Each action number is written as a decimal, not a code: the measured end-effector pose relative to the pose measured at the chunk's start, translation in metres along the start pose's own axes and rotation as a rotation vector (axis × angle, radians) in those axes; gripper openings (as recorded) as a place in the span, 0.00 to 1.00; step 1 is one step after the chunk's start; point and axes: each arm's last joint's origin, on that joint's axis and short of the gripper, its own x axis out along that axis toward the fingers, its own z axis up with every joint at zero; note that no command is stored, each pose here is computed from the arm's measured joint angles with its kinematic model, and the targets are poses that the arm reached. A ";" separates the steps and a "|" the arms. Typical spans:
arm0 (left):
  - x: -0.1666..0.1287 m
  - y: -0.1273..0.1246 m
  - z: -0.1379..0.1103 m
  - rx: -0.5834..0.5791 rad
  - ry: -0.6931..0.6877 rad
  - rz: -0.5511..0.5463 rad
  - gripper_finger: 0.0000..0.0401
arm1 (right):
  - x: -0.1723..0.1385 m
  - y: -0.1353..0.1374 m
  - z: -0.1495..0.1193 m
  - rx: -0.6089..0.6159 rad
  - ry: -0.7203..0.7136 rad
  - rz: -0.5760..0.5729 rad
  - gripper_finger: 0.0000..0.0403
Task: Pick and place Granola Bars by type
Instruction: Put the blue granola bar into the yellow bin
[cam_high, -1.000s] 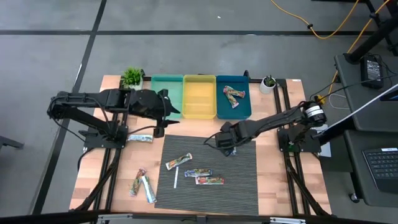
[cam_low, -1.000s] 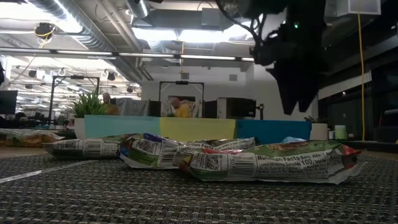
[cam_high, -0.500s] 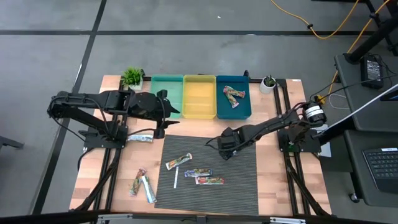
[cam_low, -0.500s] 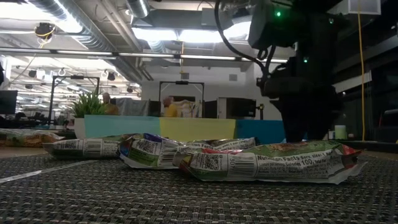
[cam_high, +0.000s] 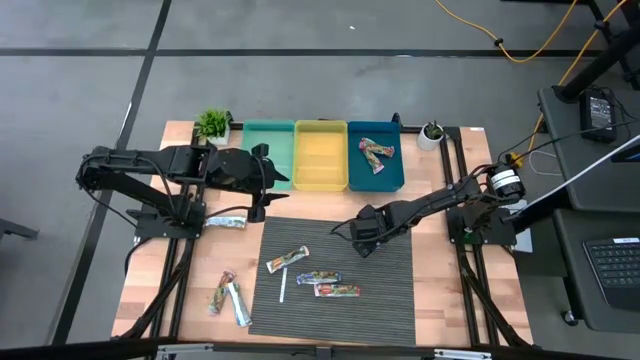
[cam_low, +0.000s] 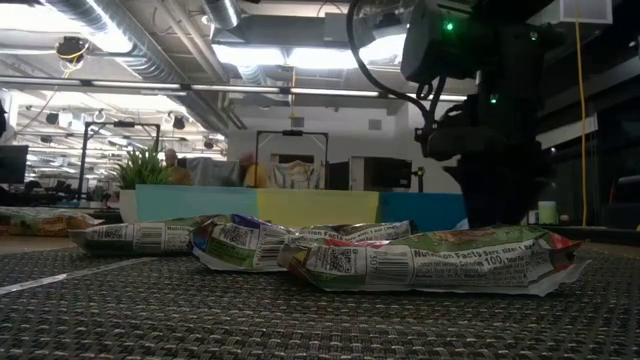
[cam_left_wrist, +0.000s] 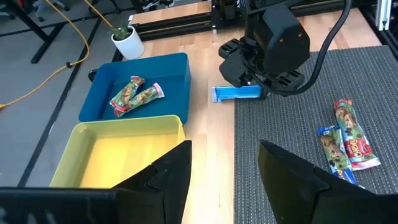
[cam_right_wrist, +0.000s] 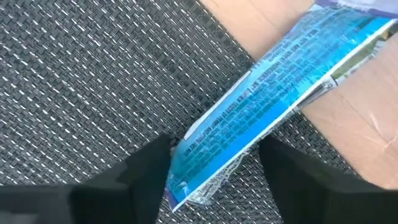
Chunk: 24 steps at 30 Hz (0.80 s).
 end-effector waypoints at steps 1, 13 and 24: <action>0.000 0.000 0.000 0.000 0.000 0.000 0.44 | 0.000 0.000 0.000 0.000 0.000 0.000 0.55; 0.000 0.000 0.000 0.000 0.000 0.000 0.44 | -0.003 0.001 -0.002 -0.064 -0.005 0.006 0.27; 0.000 0.000 0.000 -0.003 0.001 0.000 0.44 | -0.066 -0.002 -0.020 -0.114 -0.167 0.155 0.19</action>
